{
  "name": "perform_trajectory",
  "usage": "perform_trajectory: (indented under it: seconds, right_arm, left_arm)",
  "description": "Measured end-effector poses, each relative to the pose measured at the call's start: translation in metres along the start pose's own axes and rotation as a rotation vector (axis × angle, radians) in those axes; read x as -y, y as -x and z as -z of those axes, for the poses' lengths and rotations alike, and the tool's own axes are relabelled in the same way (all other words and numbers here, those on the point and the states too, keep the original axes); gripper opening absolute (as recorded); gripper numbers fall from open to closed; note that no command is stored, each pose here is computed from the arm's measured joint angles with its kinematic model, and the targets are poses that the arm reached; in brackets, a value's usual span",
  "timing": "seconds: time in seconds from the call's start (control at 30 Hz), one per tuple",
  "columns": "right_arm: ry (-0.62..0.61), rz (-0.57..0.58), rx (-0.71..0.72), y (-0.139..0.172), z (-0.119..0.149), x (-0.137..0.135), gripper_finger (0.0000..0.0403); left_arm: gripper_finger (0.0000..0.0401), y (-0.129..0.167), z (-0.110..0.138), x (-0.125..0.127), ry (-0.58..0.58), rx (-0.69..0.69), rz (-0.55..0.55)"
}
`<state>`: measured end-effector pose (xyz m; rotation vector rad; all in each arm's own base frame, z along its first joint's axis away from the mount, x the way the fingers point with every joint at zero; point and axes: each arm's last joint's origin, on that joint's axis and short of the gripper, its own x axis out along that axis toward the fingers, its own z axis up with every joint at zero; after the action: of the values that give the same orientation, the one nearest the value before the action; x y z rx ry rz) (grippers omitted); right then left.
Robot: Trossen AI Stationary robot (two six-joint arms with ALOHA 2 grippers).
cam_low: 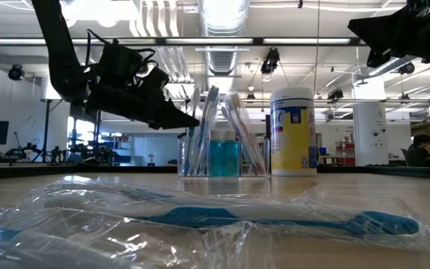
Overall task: Pick & Place toothbrushing station
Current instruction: Put the blue toothbrush into the transparent organizer
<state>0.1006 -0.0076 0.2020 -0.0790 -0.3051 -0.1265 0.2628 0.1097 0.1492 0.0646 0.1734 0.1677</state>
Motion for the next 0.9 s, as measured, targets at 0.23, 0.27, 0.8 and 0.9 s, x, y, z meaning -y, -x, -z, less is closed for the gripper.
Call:
perform_trajectory:
  seconds: [0.23,0.27,0.8,0.9]
  right_arm:
    - [0.003,0.0,0.0,0.0,0.0,0.0,0.0008]
    - [0.002,0.0,0.0,0.0,0.0,0.0,0.0008]
    - [0.007,0.0,-0.002,0.0,0.0,0.0,0.0008]
    - [0.01,-0.001,-0.008,-0.001,0.001,0.0,0.0008]
  left_arm:
    - [0.003,0.001,0.002,0.0,0.003,-0.012,0.001]
    - [0.0036,0.001,0.002,0.0,0.006,-0.014,0.001]
    - [0.0175,0.003,-0.001,0.0,-0.006,-0.008,0.001]
    - [0.0191,0.004,-0.006,0.0,-0.026,0.011,-0.002]
